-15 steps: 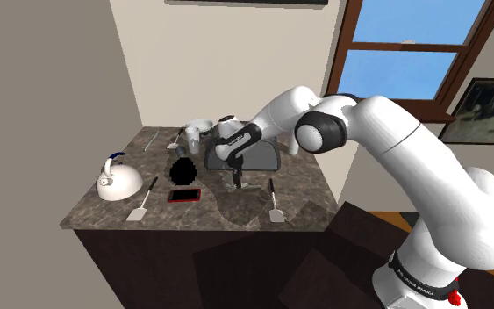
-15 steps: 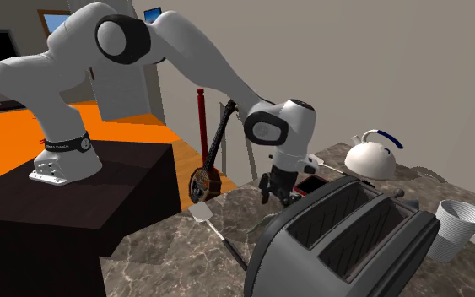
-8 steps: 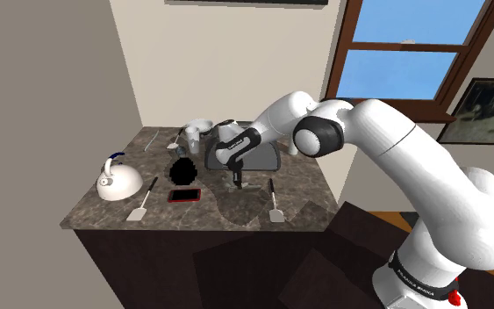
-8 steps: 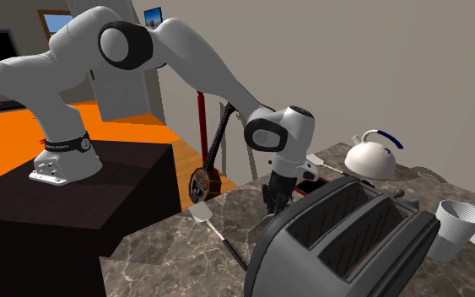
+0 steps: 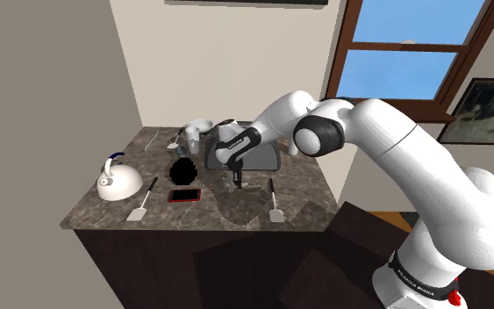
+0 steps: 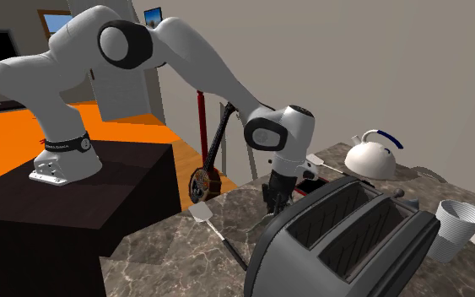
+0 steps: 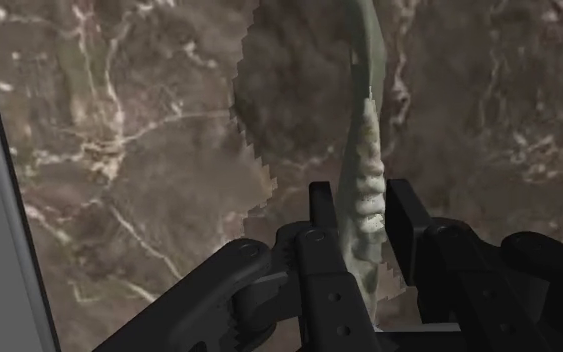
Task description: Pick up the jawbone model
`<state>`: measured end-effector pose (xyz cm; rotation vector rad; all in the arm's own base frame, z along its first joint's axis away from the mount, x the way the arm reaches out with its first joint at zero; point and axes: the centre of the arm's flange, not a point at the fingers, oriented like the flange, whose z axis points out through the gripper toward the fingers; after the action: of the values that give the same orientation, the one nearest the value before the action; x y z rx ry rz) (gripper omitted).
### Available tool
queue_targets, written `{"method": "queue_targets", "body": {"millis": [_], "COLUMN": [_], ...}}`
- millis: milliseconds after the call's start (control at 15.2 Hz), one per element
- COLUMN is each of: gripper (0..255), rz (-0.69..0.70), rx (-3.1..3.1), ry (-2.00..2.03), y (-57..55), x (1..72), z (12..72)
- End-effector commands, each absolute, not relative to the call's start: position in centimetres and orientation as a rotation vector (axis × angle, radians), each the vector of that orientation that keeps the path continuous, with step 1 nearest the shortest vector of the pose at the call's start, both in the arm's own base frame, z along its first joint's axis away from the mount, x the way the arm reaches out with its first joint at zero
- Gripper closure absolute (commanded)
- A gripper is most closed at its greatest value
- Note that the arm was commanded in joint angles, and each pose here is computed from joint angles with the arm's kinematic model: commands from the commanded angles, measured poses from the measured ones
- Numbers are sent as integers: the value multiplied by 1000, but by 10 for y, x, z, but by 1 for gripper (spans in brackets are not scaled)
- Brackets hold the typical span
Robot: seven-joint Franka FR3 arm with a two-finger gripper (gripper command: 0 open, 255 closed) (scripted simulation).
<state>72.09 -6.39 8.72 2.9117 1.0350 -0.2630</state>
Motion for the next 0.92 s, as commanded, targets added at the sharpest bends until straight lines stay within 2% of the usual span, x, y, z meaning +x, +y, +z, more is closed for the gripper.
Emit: {"method": "queue_targets", "body": {"millis": [0, 858], "gripper": [255, 255], "rz": [-263, -263], "rx": [2912, 2912], "ry": [1035, 1035], "y": [-64, -64], "x": [721, 721], "z": [95, 164]}}
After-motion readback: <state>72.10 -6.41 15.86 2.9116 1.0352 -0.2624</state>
